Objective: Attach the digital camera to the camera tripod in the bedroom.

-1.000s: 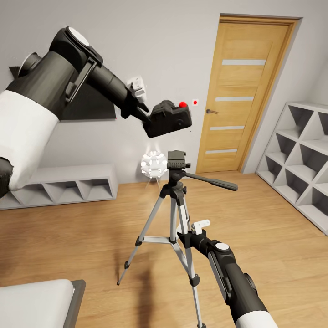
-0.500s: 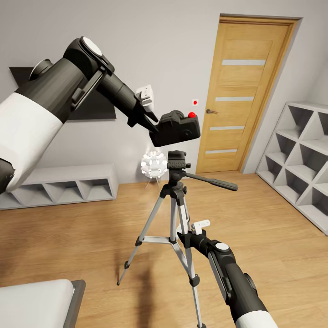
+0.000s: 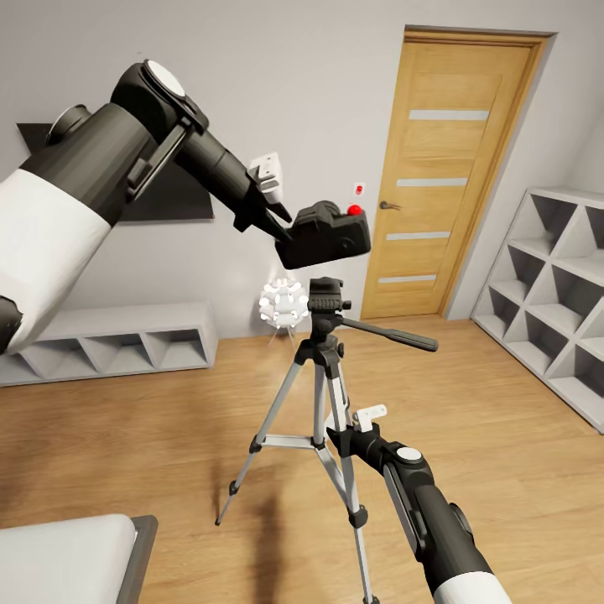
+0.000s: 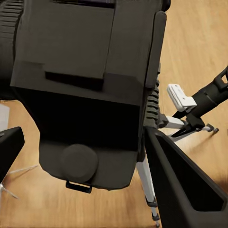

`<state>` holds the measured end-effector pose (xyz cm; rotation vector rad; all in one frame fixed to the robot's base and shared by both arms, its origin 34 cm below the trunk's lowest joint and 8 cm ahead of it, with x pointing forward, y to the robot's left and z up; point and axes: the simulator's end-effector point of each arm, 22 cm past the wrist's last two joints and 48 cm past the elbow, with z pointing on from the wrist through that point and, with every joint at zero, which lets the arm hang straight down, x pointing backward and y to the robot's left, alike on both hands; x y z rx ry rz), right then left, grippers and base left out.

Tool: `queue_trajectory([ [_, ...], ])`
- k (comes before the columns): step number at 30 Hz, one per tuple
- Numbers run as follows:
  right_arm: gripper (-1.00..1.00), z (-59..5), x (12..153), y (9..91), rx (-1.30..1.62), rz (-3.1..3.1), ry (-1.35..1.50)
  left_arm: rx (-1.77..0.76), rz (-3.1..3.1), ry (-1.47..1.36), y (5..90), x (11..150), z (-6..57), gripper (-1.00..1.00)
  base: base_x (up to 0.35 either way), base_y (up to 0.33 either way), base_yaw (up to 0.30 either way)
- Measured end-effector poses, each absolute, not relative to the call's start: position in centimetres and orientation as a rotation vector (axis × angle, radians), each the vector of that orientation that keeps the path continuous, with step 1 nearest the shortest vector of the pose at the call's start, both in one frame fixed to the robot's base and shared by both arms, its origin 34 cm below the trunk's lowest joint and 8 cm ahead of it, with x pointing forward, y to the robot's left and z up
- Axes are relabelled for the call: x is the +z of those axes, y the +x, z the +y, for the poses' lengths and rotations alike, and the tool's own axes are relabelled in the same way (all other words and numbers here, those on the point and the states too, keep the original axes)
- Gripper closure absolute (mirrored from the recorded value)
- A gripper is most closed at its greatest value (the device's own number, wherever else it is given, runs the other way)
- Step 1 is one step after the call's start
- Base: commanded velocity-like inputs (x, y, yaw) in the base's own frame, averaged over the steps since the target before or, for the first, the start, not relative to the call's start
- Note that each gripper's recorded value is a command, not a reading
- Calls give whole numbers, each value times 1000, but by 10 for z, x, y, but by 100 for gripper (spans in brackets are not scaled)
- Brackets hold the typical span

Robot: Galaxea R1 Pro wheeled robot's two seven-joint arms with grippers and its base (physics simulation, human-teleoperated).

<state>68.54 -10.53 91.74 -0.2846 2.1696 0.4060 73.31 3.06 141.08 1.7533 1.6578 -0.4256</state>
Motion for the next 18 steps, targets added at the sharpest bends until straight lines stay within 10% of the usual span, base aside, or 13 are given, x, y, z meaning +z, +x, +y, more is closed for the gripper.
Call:
queue_trajectory([
  [18, 100, -105, 917, 685, 407, 2170, -284, -308, 1817, 1777, 740, 1373, 55, 100, 0, 0, 0],
])
